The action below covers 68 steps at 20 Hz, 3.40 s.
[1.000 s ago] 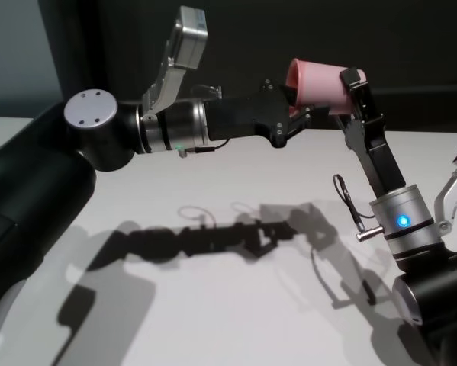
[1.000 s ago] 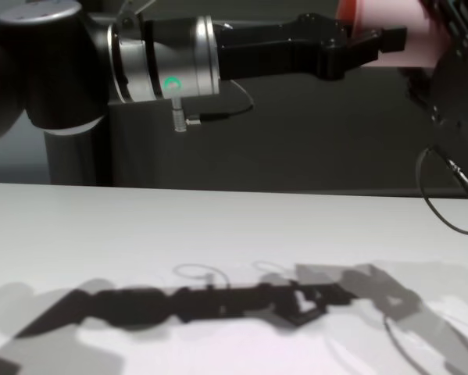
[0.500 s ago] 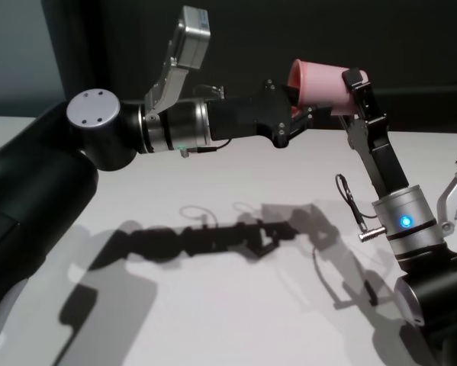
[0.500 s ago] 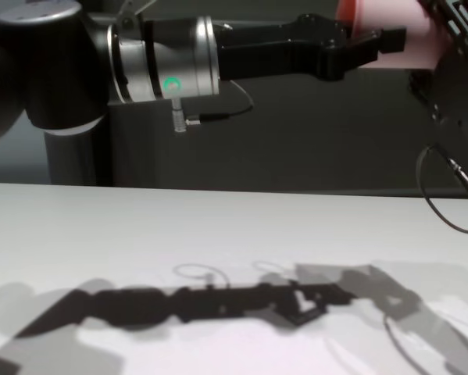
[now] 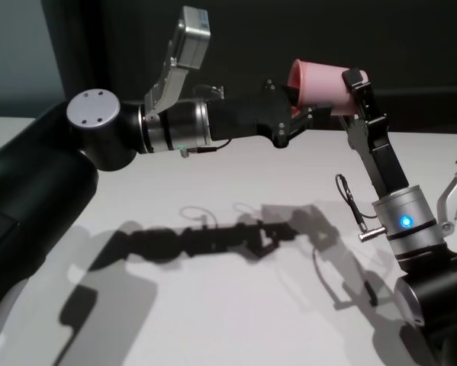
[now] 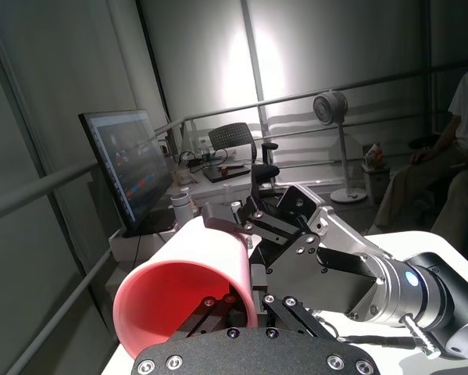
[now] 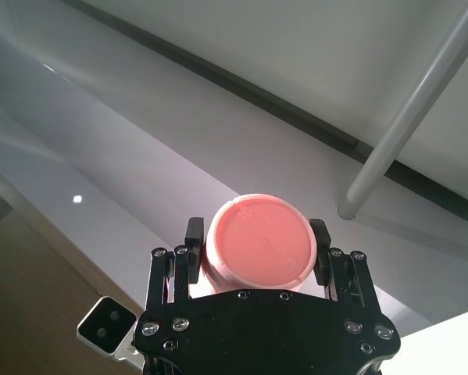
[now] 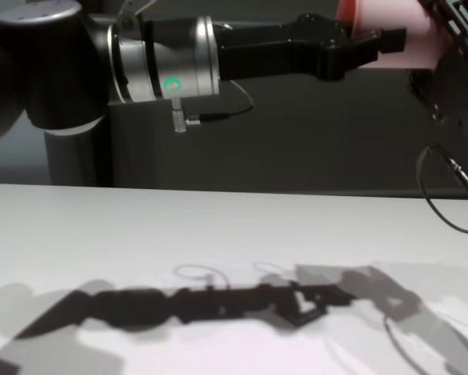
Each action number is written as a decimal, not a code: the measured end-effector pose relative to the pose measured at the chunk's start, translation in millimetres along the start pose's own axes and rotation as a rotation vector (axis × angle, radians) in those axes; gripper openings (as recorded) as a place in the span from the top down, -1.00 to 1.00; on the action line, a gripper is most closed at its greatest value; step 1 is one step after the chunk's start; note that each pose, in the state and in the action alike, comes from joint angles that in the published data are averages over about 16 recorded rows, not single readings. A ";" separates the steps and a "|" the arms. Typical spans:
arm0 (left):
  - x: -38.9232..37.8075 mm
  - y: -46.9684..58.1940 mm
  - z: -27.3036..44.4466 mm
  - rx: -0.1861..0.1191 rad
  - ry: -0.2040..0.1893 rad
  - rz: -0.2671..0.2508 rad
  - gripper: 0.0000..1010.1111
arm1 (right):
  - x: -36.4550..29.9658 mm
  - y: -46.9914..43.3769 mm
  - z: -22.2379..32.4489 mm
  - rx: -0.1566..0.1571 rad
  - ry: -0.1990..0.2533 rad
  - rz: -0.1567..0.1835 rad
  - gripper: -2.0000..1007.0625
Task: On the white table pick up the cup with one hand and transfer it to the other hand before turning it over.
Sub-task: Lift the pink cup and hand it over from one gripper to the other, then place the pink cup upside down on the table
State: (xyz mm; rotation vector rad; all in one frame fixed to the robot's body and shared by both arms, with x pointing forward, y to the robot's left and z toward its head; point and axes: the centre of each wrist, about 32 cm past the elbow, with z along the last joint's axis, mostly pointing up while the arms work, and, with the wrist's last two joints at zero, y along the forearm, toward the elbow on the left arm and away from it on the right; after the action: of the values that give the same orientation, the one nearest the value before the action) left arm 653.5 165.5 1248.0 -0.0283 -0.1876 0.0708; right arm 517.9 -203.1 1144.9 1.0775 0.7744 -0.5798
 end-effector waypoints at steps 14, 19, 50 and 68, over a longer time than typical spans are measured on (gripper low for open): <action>0.0 -0.2 0.2 -0.001 -0.001 -0.001 0.76 | 0.2 -0.2 0.1 -0.001 0.000 -0.002 -0.55; 0.0 -0.3 0.4 -0.002 -0.001 -0.002 0.51 | 0.3 -0.3 0.1 -0.001 -0.001 -0.004 -0.55; -18.9 49.1 -1.7 0.029 0.009 0.067 -0.99 | 0.2 -0.2 0.0 -0.001 -0.001 -0.002 -0.55; -107.0 91.7 -18.0 0.064 0.047 0.587 -0.99 | 0.1 -0.1 0.1 -0.001 -0.001 -0.002 -0.55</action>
State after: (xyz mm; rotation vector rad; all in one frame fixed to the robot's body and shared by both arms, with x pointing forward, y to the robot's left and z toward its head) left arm 545.8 248.7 1207.3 -0.0205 -0.1249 0.6611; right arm 517.9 -203.2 1144.7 1.0759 0.7751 -0.5817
